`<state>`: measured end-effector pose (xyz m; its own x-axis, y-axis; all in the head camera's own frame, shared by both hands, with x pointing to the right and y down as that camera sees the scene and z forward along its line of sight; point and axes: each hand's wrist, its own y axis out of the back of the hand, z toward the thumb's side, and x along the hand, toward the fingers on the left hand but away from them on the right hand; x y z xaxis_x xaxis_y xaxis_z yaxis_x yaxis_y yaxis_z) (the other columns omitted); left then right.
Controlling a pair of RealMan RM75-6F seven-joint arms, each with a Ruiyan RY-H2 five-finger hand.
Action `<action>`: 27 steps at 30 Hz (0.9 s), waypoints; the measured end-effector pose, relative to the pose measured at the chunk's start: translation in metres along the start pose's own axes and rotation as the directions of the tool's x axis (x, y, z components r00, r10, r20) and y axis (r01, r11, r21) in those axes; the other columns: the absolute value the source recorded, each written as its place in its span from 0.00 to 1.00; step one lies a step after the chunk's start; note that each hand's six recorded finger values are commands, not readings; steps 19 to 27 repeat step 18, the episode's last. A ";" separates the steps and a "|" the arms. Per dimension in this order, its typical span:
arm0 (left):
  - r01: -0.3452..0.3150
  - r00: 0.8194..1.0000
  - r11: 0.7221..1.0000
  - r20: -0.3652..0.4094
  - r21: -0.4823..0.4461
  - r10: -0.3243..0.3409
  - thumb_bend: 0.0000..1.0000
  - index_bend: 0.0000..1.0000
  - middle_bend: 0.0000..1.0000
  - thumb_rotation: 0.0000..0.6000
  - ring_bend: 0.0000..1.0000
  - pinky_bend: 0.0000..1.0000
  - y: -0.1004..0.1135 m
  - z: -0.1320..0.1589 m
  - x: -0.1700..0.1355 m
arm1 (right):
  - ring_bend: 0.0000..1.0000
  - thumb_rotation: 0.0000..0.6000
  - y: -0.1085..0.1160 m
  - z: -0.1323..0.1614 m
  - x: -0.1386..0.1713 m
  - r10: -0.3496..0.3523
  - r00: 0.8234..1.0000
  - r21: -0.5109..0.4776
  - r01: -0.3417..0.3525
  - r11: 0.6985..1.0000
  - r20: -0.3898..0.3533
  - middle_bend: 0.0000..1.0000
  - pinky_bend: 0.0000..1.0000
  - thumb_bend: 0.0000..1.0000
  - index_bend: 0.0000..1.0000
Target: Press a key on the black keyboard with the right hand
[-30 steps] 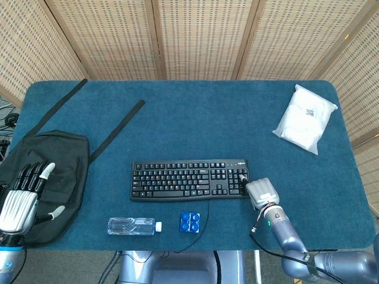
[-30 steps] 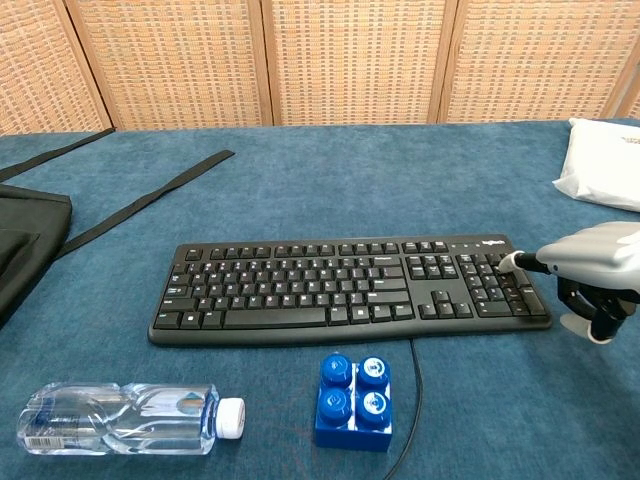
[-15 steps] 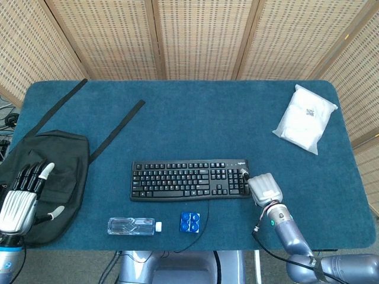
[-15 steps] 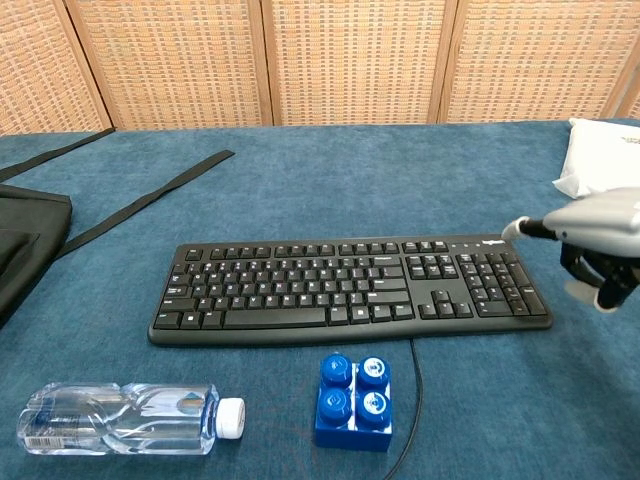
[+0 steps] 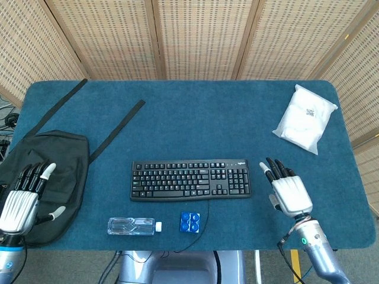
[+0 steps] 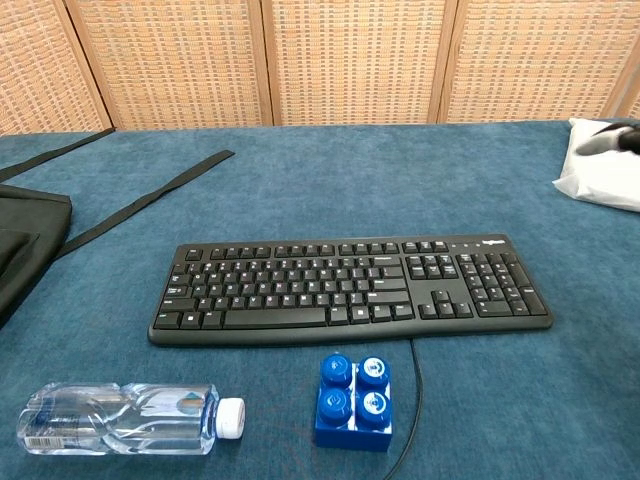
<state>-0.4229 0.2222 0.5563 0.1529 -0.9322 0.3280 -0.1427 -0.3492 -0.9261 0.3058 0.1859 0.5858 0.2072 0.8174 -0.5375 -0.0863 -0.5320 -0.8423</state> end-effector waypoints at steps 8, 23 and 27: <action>-0.001 1.000 1.000 -0.001 0.004 0.001 0.00 0.00 0.00 1.00 0.00 0.00 -0.002 -0.001 0.000 | 0.00 1.00 -0.003 -0.048 0.055 -0.144 0.989 -0.063 0.147 0.987 0.037 0.00 0.06 0.26 0.00; -0.008 1.000 1.000 0.005 0.012 0.008 0.00 0.00 0.00 1.00 0.00 0.00 -0.002 0.000 -0.001 | 0.00 1.00 -0.010 -0.067 0.092 -0.236 0.971 -0.054 0.237 0.970 0.033 0.00 0.05 0.26 0.00; -0.008 1.000 1.000 0.005 0.012 0.008 0.00 0.00 0.00 1.00 0.00 0.00 -0.002 0.000 -0.001 | 0.00 1.00 -0.010 -0.067 0.092 -0.236 0.971 -0.054 0.237 0.970 0.033 0.00 0.05 0.26 0.00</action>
